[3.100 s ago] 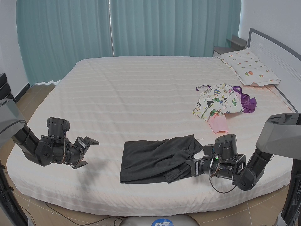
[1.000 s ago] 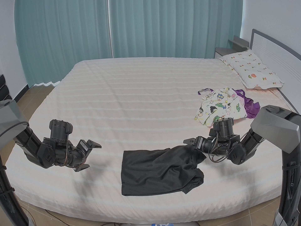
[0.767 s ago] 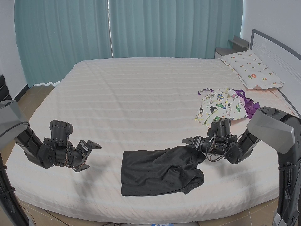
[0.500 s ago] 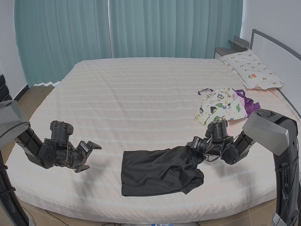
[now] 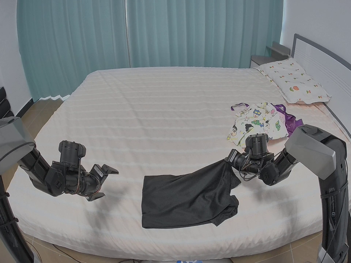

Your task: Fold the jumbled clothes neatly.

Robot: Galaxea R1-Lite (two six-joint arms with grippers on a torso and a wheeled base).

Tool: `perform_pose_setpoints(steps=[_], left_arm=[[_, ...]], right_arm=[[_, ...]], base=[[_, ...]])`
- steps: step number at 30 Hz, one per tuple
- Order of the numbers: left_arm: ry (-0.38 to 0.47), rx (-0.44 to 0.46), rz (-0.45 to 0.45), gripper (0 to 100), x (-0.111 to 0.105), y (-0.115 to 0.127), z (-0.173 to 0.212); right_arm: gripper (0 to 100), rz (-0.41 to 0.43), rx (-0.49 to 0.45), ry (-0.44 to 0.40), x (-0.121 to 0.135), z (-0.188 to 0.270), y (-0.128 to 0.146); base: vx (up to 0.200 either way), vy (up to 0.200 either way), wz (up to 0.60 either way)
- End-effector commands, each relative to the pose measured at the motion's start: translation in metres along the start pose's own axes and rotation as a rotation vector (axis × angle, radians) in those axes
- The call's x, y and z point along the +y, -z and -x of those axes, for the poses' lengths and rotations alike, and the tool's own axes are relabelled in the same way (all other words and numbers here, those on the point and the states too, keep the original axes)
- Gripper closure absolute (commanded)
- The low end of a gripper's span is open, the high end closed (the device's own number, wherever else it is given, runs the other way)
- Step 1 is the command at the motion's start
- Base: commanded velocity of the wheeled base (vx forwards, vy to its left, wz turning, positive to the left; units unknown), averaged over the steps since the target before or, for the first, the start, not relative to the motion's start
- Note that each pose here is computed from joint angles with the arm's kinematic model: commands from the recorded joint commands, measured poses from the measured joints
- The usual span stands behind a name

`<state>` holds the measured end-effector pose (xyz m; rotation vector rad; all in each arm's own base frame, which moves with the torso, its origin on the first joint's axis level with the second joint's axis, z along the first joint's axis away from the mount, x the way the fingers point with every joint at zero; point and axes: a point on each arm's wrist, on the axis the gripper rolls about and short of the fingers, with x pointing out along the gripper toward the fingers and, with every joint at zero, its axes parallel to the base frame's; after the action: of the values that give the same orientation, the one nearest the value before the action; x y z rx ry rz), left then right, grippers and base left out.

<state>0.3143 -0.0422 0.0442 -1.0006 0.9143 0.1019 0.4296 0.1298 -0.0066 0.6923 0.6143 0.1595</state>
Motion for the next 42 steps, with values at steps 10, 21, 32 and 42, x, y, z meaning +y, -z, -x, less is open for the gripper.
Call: perform_pose_setpoints(steps=[10,21,32,42], left_arm=[[-0.007,0.003,0.002,0,0.002,0.0,-0.003],[-0.009,0.006,0.003,0,0.002,0.0,-0.004],[-0.011,0.009,0.003,0,0.003,0.001,-0.004],[-0.009,0.009,0.002,0,0.002,0.001,-0.004]], right_arm=[[0,-0.023,0.014,0.028,-0.008,-0.004,0.002],[0,0.028,0.119,-0.027,0.001,0.08,-0.003],[0,0.135,0.322,-0.041,0.001,0.107,0.051],[100,0.135,0.375,-0.007,-0.005,0.115,0.063]], base=[[0.0,0.0,0.0],[0.0,0.0,0.0],[0.0,0.0,0.0],[0.0,0.0,0.0]])
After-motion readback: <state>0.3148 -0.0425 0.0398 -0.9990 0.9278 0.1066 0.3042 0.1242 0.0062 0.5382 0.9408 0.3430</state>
